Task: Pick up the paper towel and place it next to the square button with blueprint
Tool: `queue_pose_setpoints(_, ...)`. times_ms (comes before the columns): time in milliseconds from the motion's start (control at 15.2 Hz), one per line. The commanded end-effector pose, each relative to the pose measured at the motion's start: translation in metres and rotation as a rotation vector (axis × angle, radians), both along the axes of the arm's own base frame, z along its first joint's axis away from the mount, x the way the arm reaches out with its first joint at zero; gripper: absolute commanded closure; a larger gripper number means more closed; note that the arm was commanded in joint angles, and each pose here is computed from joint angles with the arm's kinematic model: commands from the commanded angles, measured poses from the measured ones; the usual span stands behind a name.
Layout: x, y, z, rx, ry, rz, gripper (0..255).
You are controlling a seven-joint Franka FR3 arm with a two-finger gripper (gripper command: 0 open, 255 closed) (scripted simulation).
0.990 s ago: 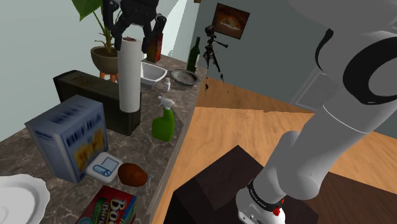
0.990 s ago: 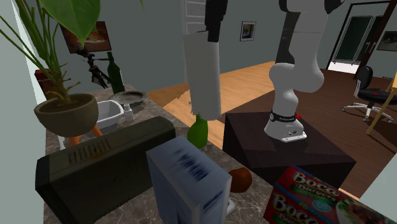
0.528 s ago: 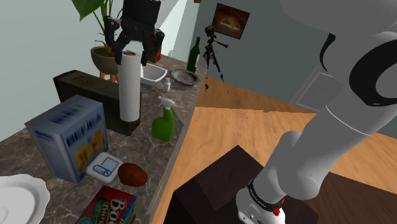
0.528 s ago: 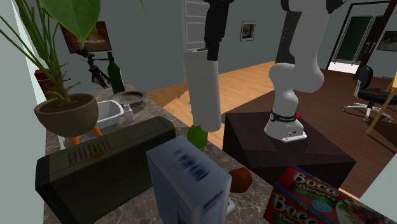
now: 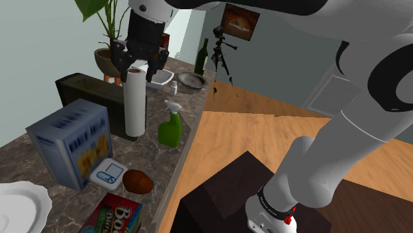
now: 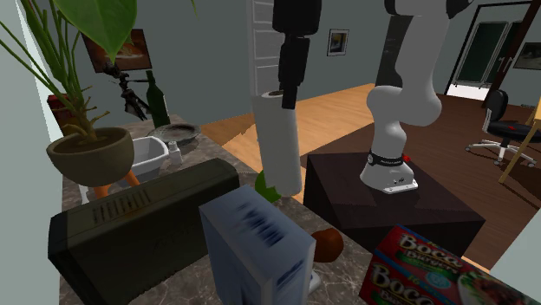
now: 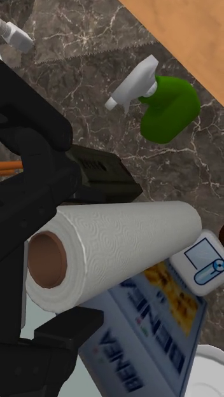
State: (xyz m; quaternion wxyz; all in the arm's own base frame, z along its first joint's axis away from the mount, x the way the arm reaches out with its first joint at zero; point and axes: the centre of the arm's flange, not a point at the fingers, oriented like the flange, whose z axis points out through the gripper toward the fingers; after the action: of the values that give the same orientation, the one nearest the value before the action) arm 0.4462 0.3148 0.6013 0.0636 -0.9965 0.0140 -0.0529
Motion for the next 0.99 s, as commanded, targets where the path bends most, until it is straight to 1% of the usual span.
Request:
queue_pose_setpoints(0,0.000,-0.001,-0.010,0.000,0.000,0.000,255)
queue_pose_setpoints(924,0.000,-0.001,-0.084,0.000,0.000,0.000,255)
